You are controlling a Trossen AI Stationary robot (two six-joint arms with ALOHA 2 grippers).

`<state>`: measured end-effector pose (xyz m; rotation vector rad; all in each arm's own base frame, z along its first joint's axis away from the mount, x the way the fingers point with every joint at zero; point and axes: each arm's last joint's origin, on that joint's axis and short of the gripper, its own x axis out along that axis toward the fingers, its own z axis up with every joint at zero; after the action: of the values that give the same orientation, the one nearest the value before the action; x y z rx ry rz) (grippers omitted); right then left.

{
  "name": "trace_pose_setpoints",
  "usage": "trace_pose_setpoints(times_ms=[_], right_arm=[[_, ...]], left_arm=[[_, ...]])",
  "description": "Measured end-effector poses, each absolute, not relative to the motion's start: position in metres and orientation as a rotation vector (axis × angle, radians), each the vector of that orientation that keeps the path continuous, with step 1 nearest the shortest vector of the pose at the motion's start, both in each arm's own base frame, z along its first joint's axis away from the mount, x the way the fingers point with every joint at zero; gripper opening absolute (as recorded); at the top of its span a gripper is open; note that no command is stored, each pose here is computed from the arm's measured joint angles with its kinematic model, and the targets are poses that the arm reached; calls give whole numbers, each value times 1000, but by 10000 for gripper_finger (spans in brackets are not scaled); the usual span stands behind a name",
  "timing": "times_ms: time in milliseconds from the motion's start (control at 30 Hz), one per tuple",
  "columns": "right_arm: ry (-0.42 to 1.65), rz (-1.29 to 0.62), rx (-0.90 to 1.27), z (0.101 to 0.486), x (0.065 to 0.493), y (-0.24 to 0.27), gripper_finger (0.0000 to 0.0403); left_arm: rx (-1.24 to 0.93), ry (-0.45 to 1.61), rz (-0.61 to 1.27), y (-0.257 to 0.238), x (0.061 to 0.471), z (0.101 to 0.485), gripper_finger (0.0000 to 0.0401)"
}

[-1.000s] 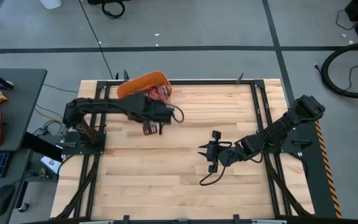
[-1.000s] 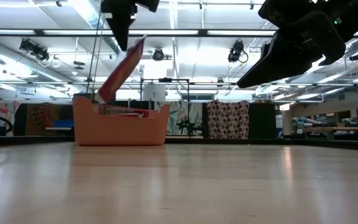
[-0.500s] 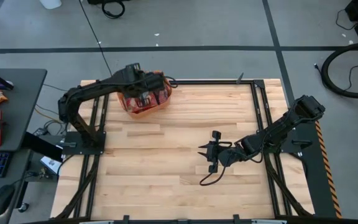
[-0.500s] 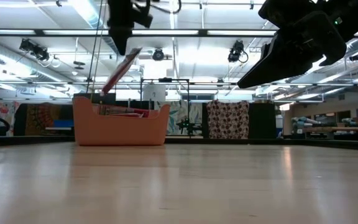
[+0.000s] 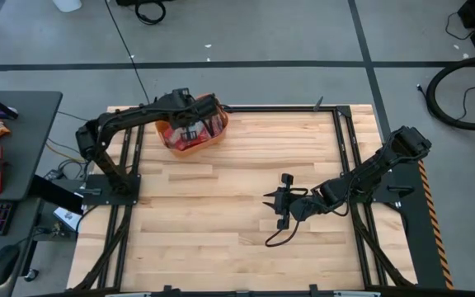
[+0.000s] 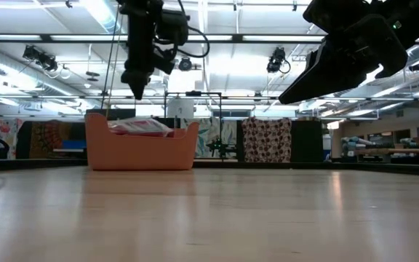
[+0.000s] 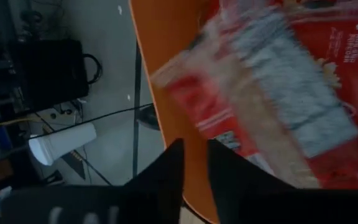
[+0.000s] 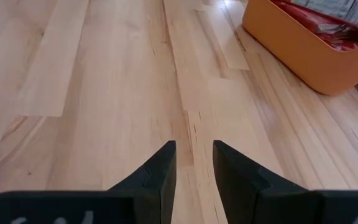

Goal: Sort popcorn bags into baskets
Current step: Return to Home Position

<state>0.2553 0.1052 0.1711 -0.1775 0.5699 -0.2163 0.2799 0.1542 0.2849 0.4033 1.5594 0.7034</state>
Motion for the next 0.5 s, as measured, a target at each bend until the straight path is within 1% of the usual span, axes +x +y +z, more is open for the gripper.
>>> trace_pose_setpoints(times_ms=[133,200,333,500], right_arm=[[570,-216,-178,171,255,105,110],[580,-216,-184,170,255,105,110],[641,-224,-209,165,248,108,110],[668,-308,-198,161,241,107,110]], left_arm=[[384,1548,735,147,279,295,117],[322,1492,692,137,277,305,131],[169,1317,538,108,271,320,135],[137,1192,522,75,245,324,125]])
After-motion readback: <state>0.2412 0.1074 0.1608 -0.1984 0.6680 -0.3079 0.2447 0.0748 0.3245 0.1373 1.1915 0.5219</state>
